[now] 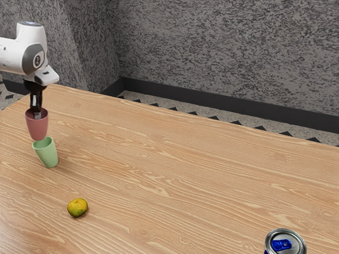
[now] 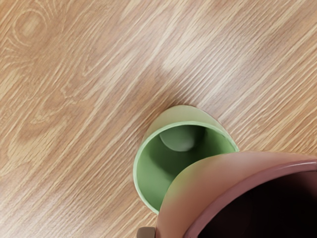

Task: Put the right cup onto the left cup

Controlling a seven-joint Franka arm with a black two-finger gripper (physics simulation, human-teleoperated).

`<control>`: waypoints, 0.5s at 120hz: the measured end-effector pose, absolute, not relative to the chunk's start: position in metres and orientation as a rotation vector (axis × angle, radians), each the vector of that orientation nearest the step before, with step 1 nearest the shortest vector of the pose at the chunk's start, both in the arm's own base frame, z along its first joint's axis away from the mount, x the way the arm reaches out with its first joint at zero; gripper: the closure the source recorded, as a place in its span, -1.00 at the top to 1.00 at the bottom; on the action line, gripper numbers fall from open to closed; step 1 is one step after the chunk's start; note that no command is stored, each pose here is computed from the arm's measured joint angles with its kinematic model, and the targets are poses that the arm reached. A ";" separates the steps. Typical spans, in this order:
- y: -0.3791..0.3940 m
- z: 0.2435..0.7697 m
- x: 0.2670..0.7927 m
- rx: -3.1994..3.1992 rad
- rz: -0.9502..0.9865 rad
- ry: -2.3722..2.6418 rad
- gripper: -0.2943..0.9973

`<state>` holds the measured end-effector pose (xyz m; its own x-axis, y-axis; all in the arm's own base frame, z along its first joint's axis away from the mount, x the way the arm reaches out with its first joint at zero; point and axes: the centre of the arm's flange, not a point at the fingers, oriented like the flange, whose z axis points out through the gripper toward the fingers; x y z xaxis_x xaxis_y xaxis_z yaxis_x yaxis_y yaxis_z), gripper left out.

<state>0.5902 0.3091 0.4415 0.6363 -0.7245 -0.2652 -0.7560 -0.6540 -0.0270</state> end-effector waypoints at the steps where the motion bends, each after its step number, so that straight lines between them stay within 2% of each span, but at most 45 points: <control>1: 0.309 0.441 0.591 -2.716 0.351 1.238 -0.67; 60: 0.314 0.417 0.595 -2.701 0.386 1.319 -0.67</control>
<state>0.5946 0.3138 0.4168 0.5898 -0.7594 -0.2748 -0.7876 -0.6161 0.0119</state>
